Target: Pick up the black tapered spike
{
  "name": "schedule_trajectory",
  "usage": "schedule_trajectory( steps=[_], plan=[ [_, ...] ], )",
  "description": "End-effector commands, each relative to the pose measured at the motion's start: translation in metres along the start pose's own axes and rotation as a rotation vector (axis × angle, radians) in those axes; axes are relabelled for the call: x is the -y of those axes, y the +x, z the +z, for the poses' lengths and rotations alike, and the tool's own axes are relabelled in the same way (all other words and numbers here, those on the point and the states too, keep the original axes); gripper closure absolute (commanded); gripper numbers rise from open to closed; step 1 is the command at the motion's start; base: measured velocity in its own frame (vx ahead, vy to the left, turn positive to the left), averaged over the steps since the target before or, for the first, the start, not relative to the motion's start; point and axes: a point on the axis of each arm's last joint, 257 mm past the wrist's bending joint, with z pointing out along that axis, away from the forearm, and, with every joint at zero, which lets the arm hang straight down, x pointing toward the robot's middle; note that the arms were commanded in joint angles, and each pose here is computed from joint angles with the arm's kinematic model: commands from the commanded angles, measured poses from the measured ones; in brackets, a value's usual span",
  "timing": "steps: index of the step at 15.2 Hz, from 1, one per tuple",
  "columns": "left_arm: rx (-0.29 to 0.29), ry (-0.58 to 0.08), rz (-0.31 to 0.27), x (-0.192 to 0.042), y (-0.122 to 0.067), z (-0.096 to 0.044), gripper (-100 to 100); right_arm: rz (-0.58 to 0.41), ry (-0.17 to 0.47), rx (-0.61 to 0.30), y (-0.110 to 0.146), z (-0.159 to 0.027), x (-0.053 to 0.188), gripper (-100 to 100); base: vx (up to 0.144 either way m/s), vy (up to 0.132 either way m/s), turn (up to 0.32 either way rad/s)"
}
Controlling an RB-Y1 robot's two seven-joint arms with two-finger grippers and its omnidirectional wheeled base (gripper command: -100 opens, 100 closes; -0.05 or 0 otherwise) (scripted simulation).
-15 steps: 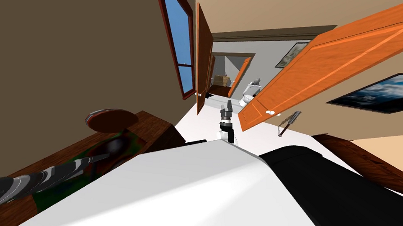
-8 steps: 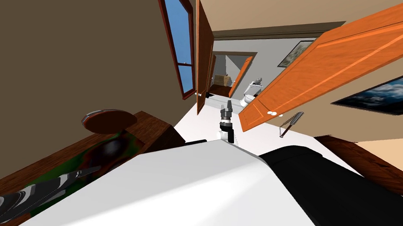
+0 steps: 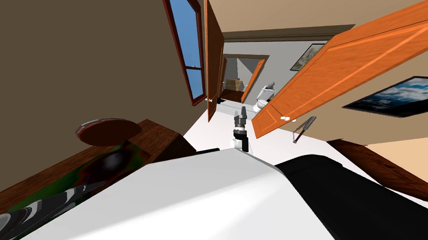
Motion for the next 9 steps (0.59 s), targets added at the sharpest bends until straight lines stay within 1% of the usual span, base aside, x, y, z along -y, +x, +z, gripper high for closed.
schedule_trajectory(
  steps=[1, 4, 5, 8, 9],
  plan=[
    [0.0, 0.0, 0.0, 0.0, 0.0, 0.0, 100, 0.0, 0.0, 0.0, 0.0, 0.0, 0.0, 0, 0.0, 0.0, 0.0],
    [0.0, -0.002, -0.001, -0.001, 0.0, 0.0, 100, 0.0, 0.0, 0.0, 0.0, 0.0, 0.0, 0, -0.001, 0.001, 0.005],
    [-0.003, 0.002, 0.011, 0.007, -0.004, -0.007, 100, 0.0, 0.0, 0.0, 0.0, 0.0, 0.0, 0, -0.002, 0.004, 0.079],
    [-0.006, 0.004, 0.023, 0.014, -0.008, -0.015, 100, 0.0, 0.0, 0.0, 0.0, 0.0, 0.0, 0, -0.001, 0.01, 0.104],
    [-0.004, 0.002, 0.017, 0.01, -0.007, -0.013, 100, 0.0, 0.0, 0.0, 0.0, 0.0, 0.0, 0, 0.0, 0.008, 0.033]
  ],
)
